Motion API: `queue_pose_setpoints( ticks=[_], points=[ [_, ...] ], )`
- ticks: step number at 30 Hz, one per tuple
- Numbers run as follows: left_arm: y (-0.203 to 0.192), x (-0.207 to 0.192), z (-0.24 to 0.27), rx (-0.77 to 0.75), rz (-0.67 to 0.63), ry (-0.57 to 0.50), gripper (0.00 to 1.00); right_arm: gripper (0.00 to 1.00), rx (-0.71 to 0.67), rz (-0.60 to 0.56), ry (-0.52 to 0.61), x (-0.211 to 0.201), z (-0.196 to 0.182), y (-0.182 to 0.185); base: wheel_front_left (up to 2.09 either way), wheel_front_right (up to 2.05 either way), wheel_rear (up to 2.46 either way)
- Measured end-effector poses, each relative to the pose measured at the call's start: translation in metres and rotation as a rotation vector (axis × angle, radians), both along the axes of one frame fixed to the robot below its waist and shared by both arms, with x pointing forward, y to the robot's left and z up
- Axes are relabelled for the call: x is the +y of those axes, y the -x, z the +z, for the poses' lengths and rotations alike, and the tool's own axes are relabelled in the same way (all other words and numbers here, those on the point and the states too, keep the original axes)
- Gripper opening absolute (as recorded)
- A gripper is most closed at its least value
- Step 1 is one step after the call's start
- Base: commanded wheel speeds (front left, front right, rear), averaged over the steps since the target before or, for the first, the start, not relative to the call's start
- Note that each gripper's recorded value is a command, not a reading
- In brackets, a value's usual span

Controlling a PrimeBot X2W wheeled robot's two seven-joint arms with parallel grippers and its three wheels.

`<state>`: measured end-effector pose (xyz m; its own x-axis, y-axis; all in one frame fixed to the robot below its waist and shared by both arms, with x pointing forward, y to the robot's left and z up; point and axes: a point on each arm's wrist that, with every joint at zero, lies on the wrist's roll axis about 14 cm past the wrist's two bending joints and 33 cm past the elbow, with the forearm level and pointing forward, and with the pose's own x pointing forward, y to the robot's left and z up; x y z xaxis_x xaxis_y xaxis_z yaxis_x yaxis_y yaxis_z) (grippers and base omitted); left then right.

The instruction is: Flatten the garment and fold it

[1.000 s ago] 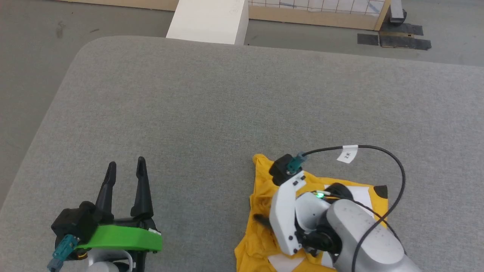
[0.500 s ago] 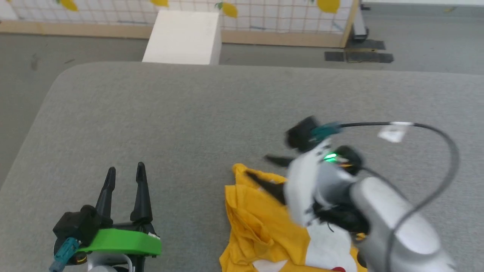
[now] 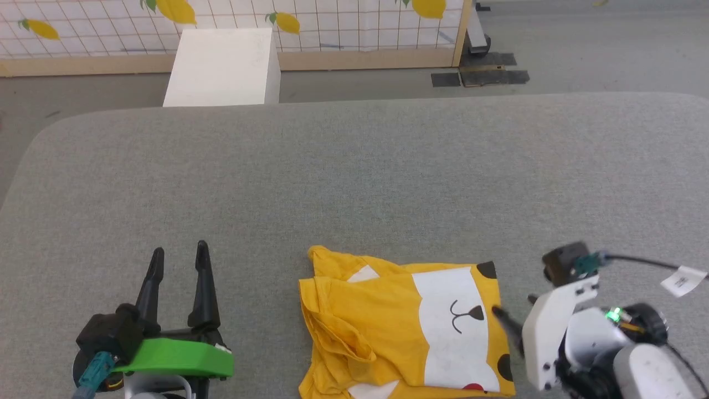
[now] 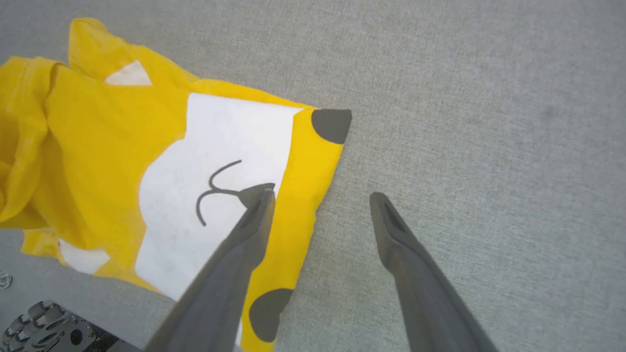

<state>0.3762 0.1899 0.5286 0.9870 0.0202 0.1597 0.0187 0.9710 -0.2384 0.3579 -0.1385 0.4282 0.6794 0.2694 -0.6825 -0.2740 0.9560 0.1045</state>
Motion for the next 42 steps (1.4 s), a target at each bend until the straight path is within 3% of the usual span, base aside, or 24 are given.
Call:
queue_pose_setpoints(
  ticks=[10, 17, 19, 20, 27, 33, 37, 42],
  points=[
    [0.0, 0.006, -0.013, 0.04, 0.018, 0.006, 1.0, 1.0, 0.171, -0.003, 0.017, 0.013, -0.05, 0.021, 0.0, 0.0, 0.0],
    [0.001, 0.013, -0.019, 0.059, 0.04, 0.006, 1.0, 1.0, 0.194, 0.005, 0.031, 0.017, -0.065, 0.013, 0.0, 0.0, 0.0],
    [0.002, 0.014, -0.019, 0.06, 0.044, 0.006, 1.0, 0.2, 0.195, 0.004, 0.031, 0.017, -0.067, 0.01, 0.0, 0.0, 0.0],
    [0.001, 0.014, -0.019, 0.059, 0.045, 0.006, 1.0, 0.0, 0.189, 0.005, 0.031, 0.017, -0.067, 0.008, 0.0, 0.0, 0.0],
    [-0.003, 0.007, -0.014, 0.044, 0.024, 0.009, 1.0, 0.0, 0.147, 0.083, 0.045, 0.026, -0.057, 0.001, 0.0, 0.0, 0.0],
    [-0.014, -0.005, -0.009, 0.023, -0.015, 0.013, 1.0, 0.0, 0.097, 0.2, 0.133, 0.017, -0.028, -0.006, 0.0, 0.0, 0.0],
    [-0.027, -0.026, -0.008, 0.016, -0.075, 0.021, 1.0, 0.0, 0.053, 0.172, 0.234, -0.029, -0.001, -0.018, 0.0, 0.0, 0.0],
    [-0.054, -0.064, -0.003, -0.012, -0.181, 0.033, 1.0, 0.0, 0.066, 0.016, 0.338, -0.111, 0.017, -0.018, 0.0, 0.0, 0.0]
  ],
)
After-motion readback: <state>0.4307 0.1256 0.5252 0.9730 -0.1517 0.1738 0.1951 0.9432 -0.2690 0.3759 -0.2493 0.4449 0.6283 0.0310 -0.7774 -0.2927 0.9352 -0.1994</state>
